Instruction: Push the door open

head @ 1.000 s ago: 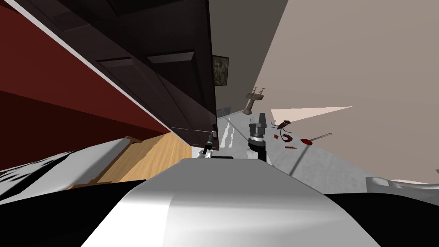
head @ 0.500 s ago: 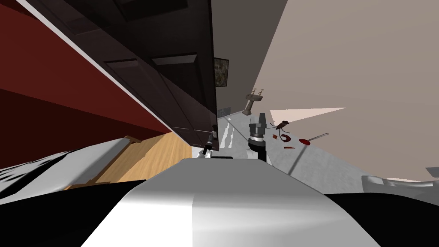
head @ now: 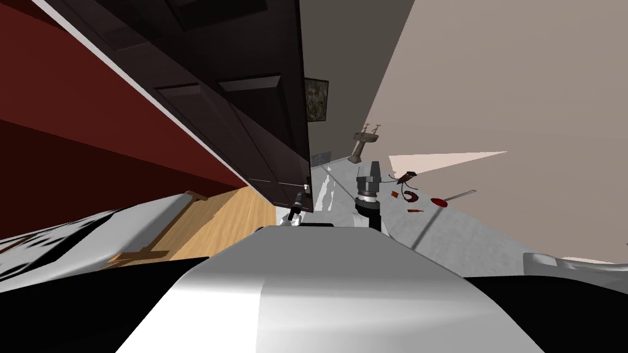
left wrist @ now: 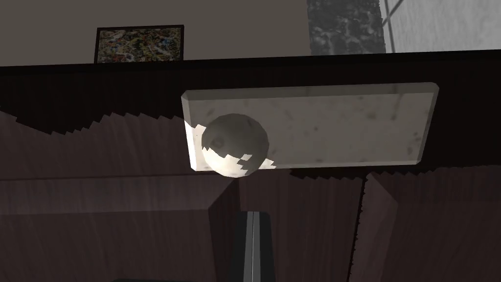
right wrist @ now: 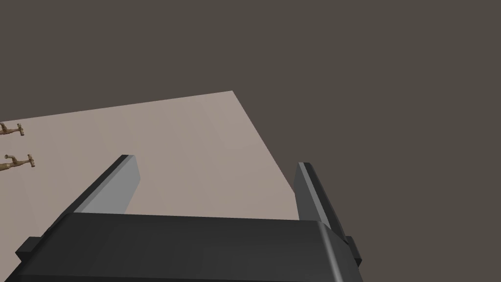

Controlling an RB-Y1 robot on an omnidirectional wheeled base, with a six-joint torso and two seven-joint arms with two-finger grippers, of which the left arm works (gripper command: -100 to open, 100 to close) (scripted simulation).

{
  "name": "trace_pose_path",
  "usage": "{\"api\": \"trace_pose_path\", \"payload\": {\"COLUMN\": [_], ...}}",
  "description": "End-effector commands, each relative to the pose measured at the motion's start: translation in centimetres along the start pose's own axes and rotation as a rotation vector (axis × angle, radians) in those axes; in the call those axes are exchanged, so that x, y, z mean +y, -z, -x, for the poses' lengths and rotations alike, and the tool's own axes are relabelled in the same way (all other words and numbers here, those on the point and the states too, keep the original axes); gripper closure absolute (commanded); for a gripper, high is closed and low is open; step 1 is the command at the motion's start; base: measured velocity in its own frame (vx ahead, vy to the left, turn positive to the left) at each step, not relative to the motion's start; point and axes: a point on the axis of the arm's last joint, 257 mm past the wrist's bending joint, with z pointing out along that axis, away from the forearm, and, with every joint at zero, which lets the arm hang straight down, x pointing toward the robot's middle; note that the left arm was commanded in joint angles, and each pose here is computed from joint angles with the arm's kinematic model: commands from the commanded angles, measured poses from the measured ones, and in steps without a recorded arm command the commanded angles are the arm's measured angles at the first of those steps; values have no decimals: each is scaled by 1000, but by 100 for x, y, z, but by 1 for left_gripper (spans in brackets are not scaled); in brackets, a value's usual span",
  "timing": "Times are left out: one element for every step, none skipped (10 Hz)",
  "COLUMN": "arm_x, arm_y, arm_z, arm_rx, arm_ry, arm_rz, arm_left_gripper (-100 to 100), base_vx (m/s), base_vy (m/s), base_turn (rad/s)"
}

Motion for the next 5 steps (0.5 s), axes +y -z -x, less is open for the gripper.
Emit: {"api": "trace_pose_path", "payload": {"arm_x": [-8,-18,-30,-49,-70], "arm_y": [-9,-17,-24,-34,-42], "arm_z": [-40,-88,-149,-250,-352], "arm_rx": [6,11,16,23,29], "arm_ry": [5,13,22,39,55], "arm_rz": [0,-1,-2,-4,-6], "arm_left_gripper": [-100,-100,-100,-100,-100], "base_vx": [-215,-231,-218,-219,-205], "base_vy": [34,37,42,21,23], "base_turn": [15,20,11,15,14]}}
